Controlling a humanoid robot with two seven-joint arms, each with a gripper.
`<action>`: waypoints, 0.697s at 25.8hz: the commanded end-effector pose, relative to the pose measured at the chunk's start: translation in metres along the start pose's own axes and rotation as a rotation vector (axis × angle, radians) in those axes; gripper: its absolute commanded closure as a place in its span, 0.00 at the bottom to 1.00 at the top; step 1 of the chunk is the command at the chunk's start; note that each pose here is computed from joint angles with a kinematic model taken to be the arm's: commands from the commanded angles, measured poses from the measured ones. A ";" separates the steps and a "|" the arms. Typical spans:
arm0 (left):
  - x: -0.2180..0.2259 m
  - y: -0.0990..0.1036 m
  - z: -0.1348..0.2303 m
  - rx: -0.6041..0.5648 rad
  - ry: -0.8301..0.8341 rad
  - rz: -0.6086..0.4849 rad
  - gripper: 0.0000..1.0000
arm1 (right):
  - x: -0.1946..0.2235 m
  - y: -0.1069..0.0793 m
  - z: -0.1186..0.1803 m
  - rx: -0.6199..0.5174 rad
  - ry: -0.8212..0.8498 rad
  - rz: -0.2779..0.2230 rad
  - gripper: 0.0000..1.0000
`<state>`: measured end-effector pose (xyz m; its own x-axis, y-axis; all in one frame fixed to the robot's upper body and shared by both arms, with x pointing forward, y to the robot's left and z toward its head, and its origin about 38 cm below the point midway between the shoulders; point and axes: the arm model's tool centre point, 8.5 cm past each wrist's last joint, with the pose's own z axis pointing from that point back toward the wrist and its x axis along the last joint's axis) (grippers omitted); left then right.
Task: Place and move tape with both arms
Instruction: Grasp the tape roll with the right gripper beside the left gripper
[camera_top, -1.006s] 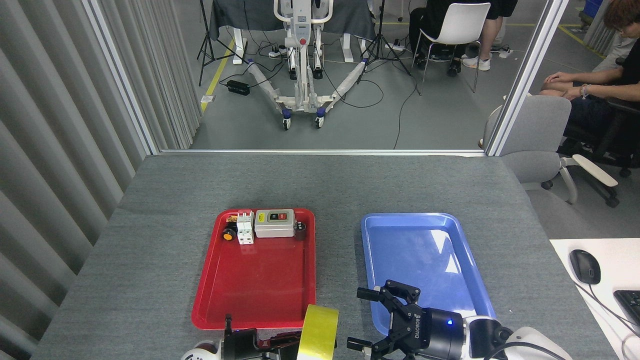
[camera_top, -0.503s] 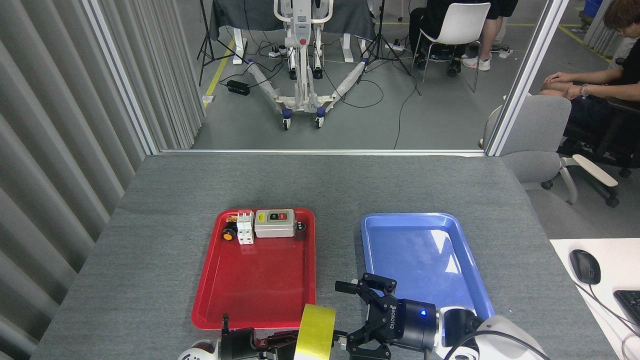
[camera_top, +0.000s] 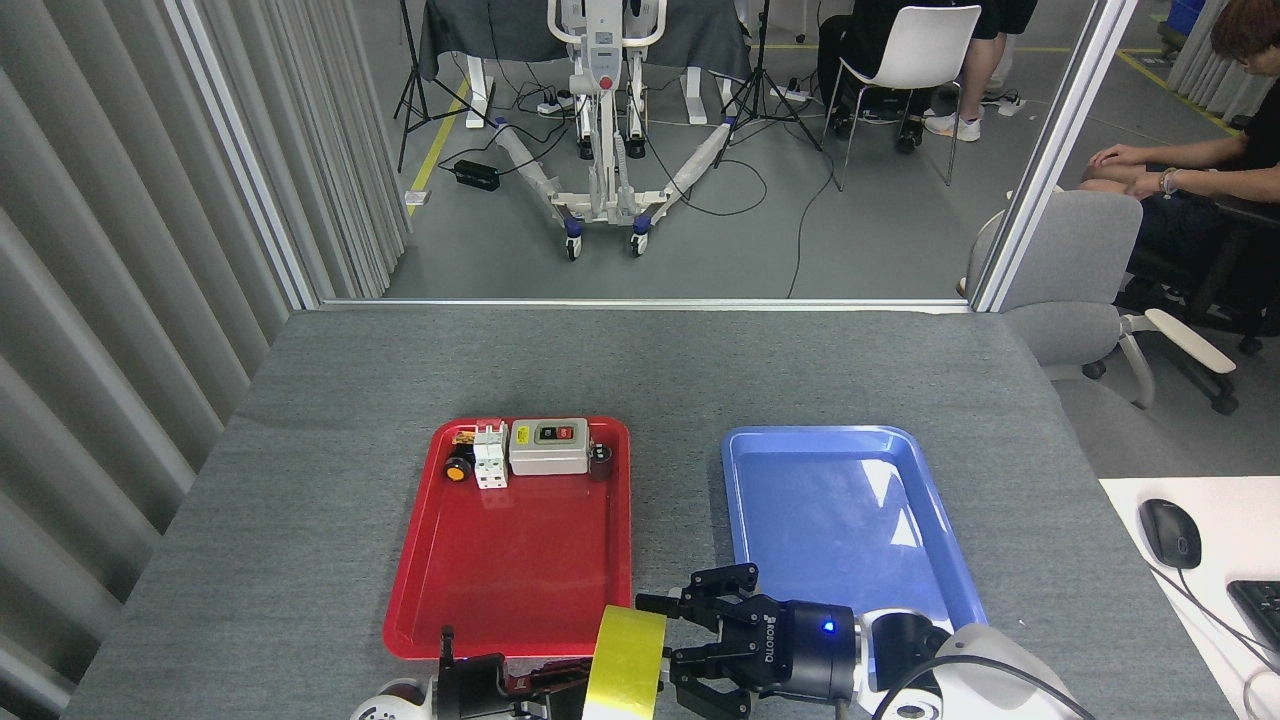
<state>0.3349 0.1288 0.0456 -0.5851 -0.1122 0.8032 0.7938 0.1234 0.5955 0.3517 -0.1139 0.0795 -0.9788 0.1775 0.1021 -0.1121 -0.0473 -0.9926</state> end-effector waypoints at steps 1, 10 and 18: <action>-0.001 0.000 0.001 0.001 0.003 0.003 0.88 | 0.001 0.001 -0.001 0.007 -0.007 -0.001 0.65; -0.003 0.006 0.001 0.007 0.003 0.001 0.87 | 0.002 0.001 0.000 0.009 -0.016 -0.002 0.77; -0.006 0.006 0.003 0.018 0.006 0.013 0.71 | 0.002 0.001 0.001 0.010 -0.017 -0.002 0.77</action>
<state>0.3409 0.1320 0.0447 -0.5790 -0.1134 0.8074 0.7984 0.1222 0.5896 0.3512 -0.1145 0.0785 -0.9794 0.1740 0.1028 -0.1144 -0.0581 -0.9917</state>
